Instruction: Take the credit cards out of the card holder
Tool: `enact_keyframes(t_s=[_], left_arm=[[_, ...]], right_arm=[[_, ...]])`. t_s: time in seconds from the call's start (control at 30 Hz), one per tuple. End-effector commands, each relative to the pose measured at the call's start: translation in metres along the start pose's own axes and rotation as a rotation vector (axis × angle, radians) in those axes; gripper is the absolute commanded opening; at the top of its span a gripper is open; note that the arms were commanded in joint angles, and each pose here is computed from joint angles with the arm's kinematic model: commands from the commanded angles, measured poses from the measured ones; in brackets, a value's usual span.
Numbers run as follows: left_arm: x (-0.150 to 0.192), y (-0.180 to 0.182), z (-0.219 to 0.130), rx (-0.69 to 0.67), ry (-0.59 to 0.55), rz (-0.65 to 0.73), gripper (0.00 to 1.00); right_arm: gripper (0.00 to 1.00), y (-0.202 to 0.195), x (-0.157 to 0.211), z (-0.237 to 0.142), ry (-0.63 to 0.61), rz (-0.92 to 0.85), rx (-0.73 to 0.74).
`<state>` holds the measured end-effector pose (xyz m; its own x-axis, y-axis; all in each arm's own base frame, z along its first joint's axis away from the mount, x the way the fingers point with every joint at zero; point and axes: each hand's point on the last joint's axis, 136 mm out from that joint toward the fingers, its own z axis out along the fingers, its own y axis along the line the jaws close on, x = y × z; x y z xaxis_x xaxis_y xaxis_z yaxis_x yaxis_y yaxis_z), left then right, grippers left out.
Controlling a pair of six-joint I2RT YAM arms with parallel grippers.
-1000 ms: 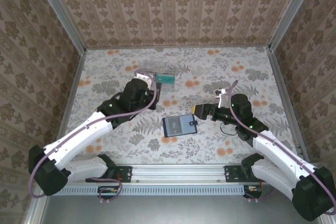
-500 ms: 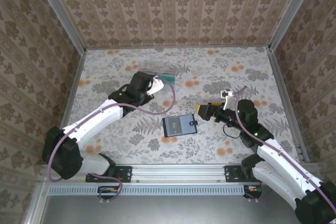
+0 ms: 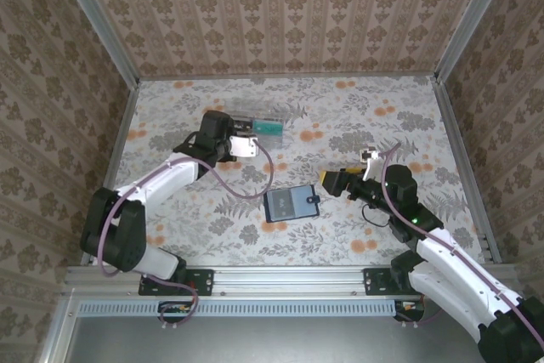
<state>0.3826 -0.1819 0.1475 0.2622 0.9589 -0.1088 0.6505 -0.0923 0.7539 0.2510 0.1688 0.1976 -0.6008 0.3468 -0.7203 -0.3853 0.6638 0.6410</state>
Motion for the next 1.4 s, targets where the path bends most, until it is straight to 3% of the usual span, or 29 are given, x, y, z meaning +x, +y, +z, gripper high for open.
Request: enact_keyframes(t_s=[0.0,0.1,0.4,1.37], left_arm=[[-0.016,0.023,0.007,-0.044,-0.1,0.086,0.0],[-0.002,0.039,0.021,-0.071,-0.088,0.045,0.0],[0.005,0.032,0.057,-0.011,-0.07,0.055,0.0],[0.02,0.016,0.08,0.04,-0.053,-0.017,0.0]], right_arm=[[1.0,-0.004,-0.001,-0.001,-0.023,-0.008,0.021],[1.0,-0.008,-0.001,0.0,-0.027,-0.008,0.039],[1.0,-0.018,0.0,0.001,-0.033,-0.004,0.08],[1.0,-0.021,0.003,0.004,-0.023,0.001,0.088]])
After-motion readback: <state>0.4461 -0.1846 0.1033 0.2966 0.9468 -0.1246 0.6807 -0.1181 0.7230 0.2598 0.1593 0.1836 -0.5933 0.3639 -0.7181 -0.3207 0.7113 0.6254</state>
